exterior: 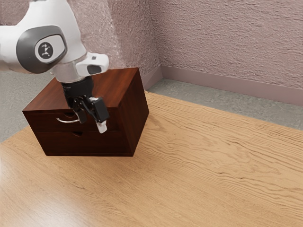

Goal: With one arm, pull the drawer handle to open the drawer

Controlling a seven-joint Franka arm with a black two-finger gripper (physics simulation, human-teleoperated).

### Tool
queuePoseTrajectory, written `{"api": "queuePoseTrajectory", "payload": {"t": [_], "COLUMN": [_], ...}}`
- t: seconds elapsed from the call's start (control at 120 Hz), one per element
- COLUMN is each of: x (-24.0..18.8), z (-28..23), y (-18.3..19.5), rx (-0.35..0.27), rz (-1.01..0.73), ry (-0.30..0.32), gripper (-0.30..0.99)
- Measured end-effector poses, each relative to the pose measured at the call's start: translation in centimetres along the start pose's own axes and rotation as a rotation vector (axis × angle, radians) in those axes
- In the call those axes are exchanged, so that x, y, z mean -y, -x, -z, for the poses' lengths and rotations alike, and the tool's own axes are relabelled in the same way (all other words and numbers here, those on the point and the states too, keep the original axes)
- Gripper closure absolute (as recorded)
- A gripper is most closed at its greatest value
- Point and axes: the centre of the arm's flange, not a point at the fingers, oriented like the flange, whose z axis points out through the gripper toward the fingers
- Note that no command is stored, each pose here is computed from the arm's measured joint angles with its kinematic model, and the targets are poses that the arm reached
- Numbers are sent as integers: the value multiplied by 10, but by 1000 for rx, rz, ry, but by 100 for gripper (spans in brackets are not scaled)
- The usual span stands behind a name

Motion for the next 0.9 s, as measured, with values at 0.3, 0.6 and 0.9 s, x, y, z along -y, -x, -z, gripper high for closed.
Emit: {"api": "queuePoseTrajectory", "payload": {"t": [0.3, 0.6, 0.9], "x": [57, 80, 92], "z": [-7, -8, -25], "y": [50, 54, 34], "rx": [-25, -14, -13], "rz": [-140, -422, -690], "ry": [-39, -82, -121], "gripper": [0, 0, 0]}}
